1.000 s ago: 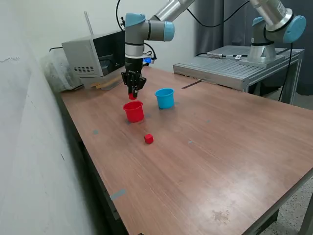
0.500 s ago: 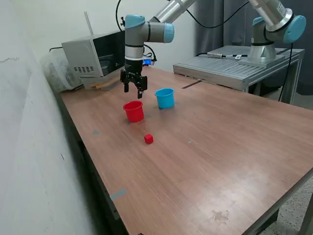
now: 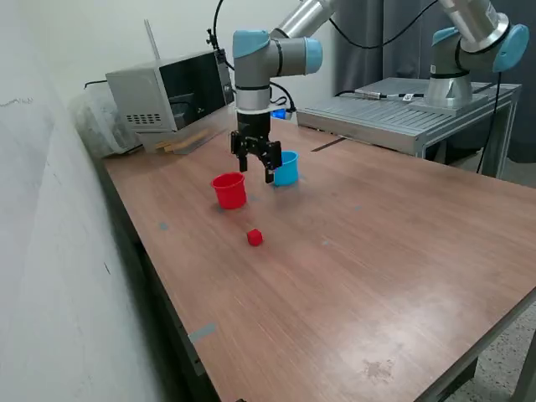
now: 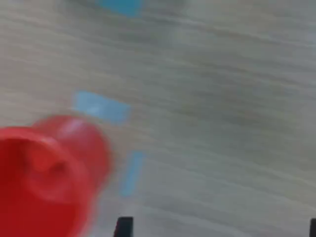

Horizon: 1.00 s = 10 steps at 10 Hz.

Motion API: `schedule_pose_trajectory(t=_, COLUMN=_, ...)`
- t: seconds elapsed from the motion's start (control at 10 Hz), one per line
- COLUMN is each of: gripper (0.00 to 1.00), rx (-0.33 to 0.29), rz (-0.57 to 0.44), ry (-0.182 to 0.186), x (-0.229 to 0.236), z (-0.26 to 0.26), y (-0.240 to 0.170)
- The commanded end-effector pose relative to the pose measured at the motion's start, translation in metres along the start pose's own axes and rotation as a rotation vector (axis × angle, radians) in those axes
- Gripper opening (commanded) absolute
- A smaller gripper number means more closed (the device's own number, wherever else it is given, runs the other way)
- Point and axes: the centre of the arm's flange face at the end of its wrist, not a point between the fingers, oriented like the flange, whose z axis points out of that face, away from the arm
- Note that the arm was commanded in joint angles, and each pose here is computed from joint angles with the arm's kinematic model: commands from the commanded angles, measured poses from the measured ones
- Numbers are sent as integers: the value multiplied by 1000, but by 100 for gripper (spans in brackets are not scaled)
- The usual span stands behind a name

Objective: Place red objects in the red bin, and blue objects in the blue bin.

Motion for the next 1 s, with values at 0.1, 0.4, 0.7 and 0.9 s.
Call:
schedule_pose_trajectory(t=0.1, gripper=100, rx=-8, rz=98, ry=76, x=91, z=-16, y=15)
schedule_pose_trajectory(t=0.4, gripper=100, rx=62, rz=207, ry=122, x=102, z=6, y=35)
schedule_pose_trajectory(t=0.7, gripper=100, rx=46, rz=208, ry=114, x=98, z=19, y=56)
schedule_pose_trajectory(t=0.9, gripper=100, rx=32, rz=208, ry=113, x=96, z=26, y=67)
